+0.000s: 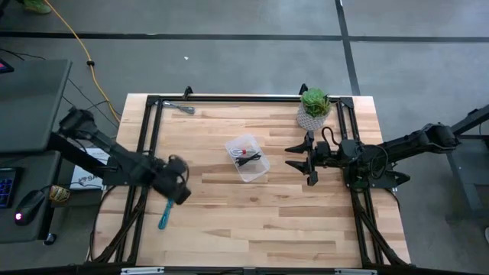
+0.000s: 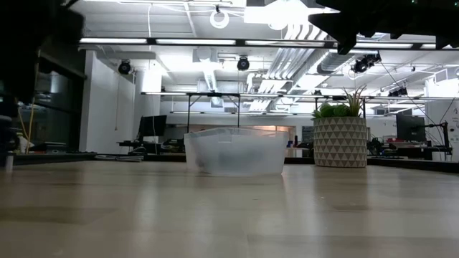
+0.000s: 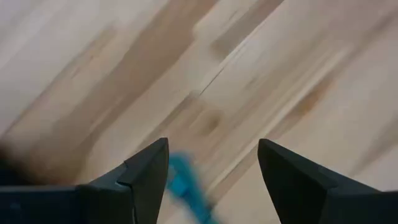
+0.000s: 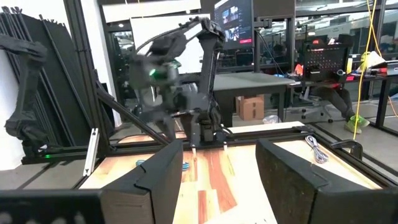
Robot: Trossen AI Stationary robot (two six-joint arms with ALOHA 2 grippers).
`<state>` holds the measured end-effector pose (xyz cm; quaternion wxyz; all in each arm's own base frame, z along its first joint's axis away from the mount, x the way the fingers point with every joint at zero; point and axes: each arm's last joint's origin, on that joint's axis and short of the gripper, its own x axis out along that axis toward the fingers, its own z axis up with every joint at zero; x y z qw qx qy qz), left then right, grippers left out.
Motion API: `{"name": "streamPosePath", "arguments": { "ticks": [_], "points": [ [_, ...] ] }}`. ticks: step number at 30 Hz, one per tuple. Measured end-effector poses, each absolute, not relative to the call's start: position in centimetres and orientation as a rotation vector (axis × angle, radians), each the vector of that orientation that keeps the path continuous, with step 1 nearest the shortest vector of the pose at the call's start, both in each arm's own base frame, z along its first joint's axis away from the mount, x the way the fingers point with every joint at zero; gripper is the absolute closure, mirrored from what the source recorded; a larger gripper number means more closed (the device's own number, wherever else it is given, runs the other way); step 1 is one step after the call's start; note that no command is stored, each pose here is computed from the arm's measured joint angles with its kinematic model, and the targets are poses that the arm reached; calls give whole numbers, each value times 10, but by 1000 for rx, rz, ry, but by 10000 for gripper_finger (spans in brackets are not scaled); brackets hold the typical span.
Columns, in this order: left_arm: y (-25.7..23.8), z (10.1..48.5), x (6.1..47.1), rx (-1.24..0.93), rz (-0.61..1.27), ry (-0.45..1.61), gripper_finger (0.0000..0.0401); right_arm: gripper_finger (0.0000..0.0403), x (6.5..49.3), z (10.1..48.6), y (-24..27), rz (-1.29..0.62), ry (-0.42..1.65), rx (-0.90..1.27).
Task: Pick and place USB-C Cables
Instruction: Put the blue charger cable into the transparent bin
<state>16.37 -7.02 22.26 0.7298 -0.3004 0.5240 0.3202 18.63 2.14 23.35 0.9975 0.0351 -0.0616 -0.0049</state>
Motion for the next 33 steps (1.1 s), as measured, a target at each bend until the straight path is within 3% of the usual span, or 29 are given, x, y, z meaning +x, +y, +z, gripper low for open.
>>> {"name": "streamPosePath", "arguments": {
  "ticks": [6, 12, 33],
  "points": [
    [-103, 194, 161, -629, 857, 1332, 174, 208, 186, 233, 21, -10, -123, 70],
    [-122, 175, 159, -605, 944, 1385, 174, 208, 186, 233, 21, -10, -123, 70],
    [-147, 135, 163, -671, 911, 1412, 174, 208, 186, 232, 21, -8, -106, 110]
  ]
}}
